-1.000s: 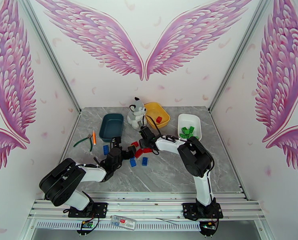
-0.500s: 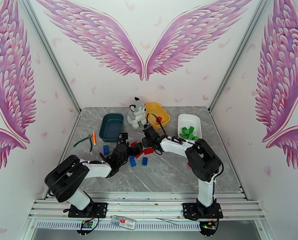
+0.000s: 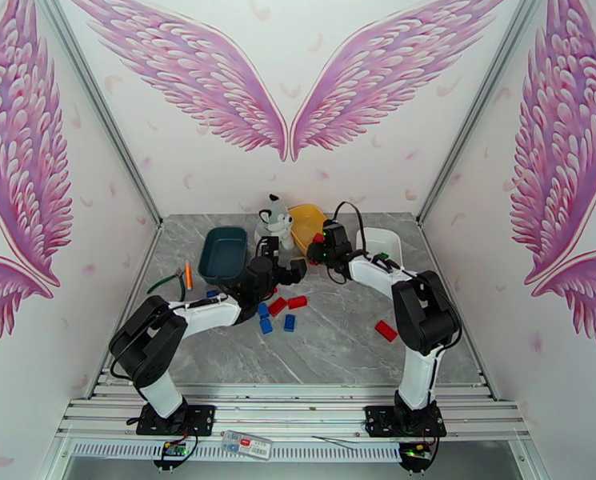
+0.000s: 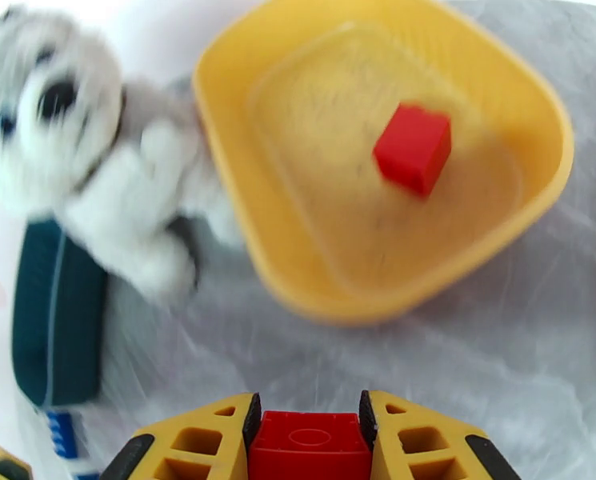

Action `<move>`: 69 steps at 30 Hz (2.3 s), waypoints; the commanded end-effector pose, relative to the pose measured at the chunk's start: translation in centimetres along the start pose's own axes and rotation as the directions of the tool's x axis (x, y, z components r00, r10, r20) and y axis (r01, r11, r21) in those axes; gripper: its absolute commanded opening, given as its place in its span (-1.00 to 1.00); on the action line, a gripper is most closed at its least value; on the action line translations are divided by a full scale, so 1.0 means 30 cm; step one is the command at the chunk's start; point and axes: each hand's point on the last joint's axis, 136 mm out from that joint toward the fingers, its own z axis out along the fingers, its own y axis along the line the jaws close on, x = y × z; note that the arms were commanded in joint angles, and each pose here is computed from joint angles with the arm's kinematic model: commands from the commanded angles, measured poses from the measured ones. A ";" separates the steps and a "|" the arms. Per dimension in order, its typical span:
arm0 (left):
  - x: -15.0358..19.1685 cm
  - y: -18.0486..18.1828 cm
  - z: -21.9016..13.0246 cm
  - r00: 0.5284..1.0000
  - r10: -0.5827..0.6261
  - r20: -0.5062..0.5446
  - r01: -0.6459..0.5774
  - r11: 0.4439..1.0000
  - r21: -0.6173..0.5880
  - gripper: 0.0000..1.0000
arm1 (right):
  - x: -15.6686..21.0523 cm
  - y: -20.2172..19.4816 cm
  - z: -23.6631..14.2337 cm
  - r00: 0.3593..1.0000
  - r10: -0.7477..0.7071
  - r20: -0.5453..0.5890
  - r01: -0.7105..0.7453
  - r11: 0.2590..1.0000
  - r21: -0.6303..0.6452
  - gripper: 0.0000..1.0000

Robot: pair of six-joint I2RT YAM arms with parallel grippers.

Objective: Sort the legos into containers by color

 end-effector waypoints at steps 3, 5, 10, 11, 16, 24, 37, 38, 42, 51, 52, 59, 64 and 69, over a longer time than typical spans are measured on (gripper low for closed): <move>0.004 -0.014 0.033 0.996 0.062 -0.060 -0.064 0.997 -0.032 0.98 | -0.127 0.007 0.091 0.989 0.147 -0.001 -0.146 0.982 -0.123 -0.60; 0.001 -0.021 0.023 0.996 0.063 -0.057 -0.065 0.997 -0.034 0.97 | -0.163 0.000 0.122 0.986 0.164 -0.003 -0.163 0.977 -0.138 -0.51; 0.002 -0.036 -0.043 0.997 0.067 -0.032 -0.068 0.997 -0.034 0.97 | -0.229 0.029 0.149 0.990 0.138 -0.009 -0.137 0.976 -0.167 0.00; 0.002 -0.037 -0.056 0.997 0.065 -0.027 -0.066 0.997 -0.035 0.97 | -0.237 0.036 0.142 0.992 0.130 -0.005 -0.129 0.977 -0.170 0.12; -0.008 -0.014 -0.149 0.998 0.054 0.021 -0.052 0.997 -0.059 0.98 | -0.256 0.068 0.056 0.995 0.094 0.031 -0.087 0.978 -0.192 0.45; -0.012 0.093 -0.295 0.993 0.054 0.101 -0.035 0.983 -0.179 0.98 | -0.136 0.071 -0.082 0.997 0.043 0.061 -0.031 0.983 -0.182 0.60; 0.114 0.248 -0.431 0.996 0.020 0.085 0.004 0.963 -0.269 0.98 | 0.281 0.113 -0.160 0.982 -0.172 -0.076 0.162 0.980 -0.120 0.98; 0.131 0.258 -0.442 0.997 0.012 0.079 0.009 0.963 -0.270 0.97 | 0.313 0.114 -0.165 0.978 -0.187 -0.087 0.177 0.978 -0.113 0.98; 0.198 0.299 -0.494 0.997 -0.029 0.066 0.046 0.961 -0.271 0.97 | 0.420 0.102 -0.192 0.960 -0.253 -0.116 0.246 0.967 -0.071 1.00; 0.232 0.340 -0.584 0.994 -0.065 0.083 0.085 0.959 -0.272 0.97 | 0.584 0.055 -0.235 0.897 -0.401 -0.184 0.416 0.908 0.050 0.88; 0.229 0.340 -0.590 0.994 -0.066 0.087 0.087 0.959 -0.270 0.98 | 0.594 0.051 -0.236 0.891 -0.412 -0.190 0.429 0.901 0.059 0.90; 0.220 0.337 -0.602 0.994 -0.066 0.092 0.088 0.960 -0.267 0.97 | 0.658 0.045 -0.217 0.867 -0.446 -0.221 0.471 0.879 0.073 1.00; 0.238 0.334 -0.582 0.995 -0.071 0.075 0.088 0.961 -0.263 0.98 | 0.698 0.063 -0.187 0.856 -0.457 -0.241 0.483 0.874 0.055 0.94; 0.246 0.321 -0.562 0.996 -0.071 0.060 0.084 0.963 -0.255 0.98 | 0.720 0.075 -0.154 0.854 -0.452 -0.257 0.478 0.877 0.046 0.90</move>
